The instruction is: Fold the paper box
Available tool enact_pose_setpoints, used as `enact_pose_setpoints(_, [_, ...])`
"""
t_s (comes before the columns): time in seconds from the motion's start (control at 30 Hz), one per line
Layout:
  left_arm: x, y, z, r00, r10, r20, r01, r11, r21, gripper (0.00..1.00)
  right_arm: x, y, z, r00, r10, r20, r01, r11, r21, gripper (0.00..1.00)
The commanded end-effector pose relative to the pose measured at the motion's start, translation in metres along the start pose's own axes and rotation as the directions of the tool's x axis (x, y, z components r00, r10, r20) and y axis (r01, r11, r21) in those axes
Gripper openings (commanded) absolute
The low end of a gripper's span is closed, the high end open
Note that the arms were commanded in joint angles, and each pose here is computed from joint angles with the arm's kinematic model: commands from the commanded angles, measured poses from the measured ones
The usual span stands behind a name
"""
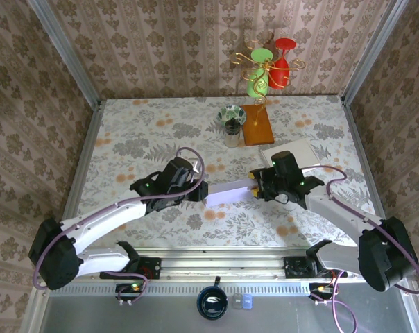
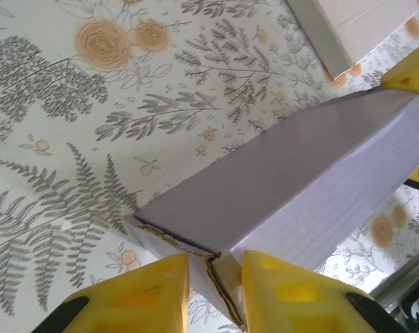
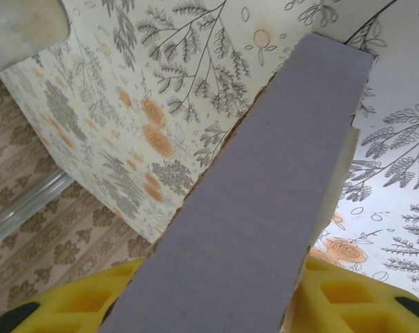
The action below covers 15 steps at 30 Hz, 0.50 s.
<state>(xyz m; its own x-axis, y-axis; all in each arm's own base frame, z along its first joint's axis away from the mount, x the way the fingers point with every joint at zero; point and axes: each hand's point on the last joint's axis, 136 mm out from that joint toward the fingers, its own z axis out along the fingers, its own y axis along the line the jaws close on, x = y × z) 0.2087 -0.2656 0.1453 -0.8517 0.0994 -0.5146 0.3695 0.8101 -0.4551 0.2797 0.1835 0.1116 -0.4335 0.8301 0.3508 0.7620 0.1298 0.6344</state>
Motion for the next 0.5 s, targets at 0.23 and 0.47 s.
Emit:
enact_pose_setpoints(0.23, [-0.028, 0.000, -0.032, 0.970, -0.236, 0.053, 0.230, 0.969, 0.094, 0.38, -0.011, 0.009, 0.015, 0.962, -0.269, 0.039, 0.270, 0.936, -0.225, 0.41])
enact_pose_setpoints(0.47, [-0.029, 0.022, -0.026, 0.907, -0.420, 0.035, 0.412, 0.901, 0.139, 0.37, -0.016, -0.002, 0.039, 0.917, -0.397, 0.034, 0.395, 0.896, -0.203, 0.50])
